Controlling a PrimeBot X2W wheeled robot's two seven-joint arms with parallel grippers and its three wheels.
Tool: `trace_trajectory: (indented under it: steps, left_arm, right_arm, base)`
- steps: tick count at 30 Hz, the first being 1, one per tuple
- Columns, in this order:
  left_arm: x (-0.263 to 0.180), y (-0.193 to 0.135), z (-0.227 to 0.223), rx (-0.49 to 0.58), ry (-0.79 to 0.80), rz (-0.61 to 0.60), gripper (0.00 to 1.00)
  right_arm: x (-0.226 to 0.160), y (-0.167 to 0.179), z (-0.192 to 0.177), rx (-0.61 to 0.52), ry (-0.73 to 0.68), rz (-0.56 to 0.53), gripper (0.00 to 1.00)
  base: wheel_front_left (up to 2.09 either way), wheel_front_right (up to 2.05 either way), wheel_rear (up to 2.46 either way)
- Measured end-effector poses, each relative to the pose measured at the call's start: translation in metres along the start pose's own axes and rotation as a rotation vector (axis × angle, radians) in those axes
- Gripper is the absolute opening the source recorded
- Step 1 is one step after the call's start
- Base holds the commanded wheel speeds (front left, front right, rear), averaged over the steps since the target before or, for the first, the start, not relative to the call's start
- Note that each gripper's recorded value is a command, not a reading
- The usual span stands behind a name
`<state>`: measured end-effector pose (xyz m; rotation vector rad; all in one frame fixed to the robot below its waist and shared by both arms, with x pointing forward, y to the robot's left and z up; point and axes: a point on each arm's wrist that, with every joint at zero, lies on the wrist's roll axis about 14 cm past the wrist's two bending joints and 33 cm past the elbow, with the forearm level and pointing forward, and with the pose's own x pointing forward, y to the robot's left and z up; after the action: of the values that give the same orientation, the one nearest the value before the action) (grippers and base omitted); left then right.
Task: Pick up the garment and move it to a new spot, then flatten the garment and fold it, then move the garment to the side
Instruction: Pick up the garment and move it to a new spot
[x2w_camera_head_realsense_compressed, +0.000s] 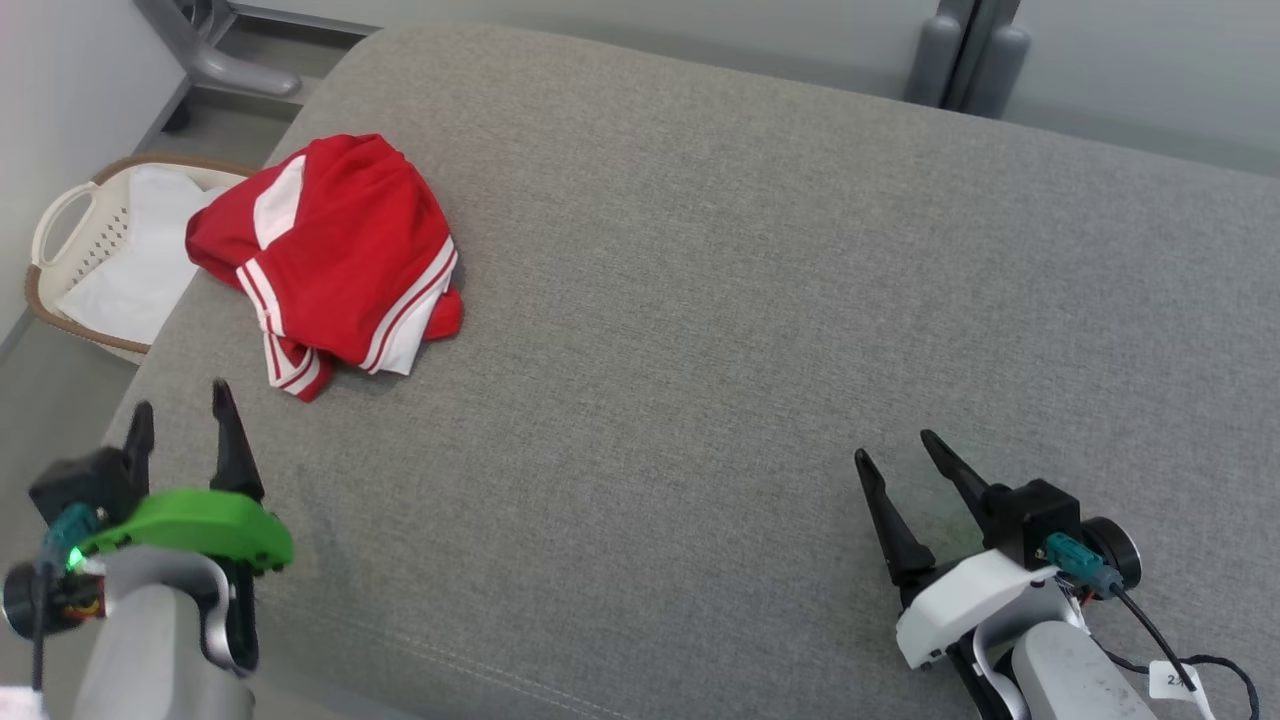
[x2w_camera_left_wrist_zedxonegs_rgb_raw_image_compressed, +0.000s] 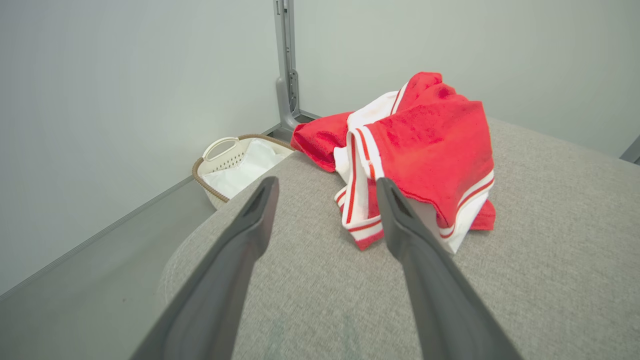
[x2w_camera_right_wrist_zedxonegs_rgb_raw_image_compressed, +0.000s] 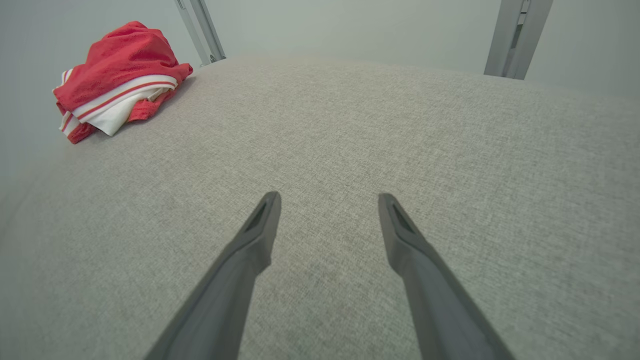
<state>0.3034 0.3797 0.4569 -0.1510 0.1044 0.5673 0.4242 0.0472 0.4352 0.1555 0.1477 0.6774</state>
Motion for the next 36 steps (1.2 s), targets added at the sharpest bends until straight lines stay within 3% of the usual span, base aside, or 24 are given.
trace_trajectory:
  steps: [12,21,36]
  left_arm:
    - [0.104,-0.055,0.045,0.163,0.012,-0.145,1.0]
    - [0.14,-0.087,0.002,0.205,0.227,-0.198,1.0]
    - [0.139,-0.073,-0.107,0.196,0.622,-0.106,1.0]
  right_arm:
    - [0.015,-0.031,-0.011,0.022,-0.005,-0.049,1.0]
    - [0.021,-0.054,-0.018,0.036,-0.012,-0.089,1.0]
    - [0.026,-0.088,-0.027,0.046,-0.034,-0.152,1.0]
  base:
    - [0.0,0.0,0.0]
    - [0.0,0.0,0.0]
    - [0.0,0.0,0.0]
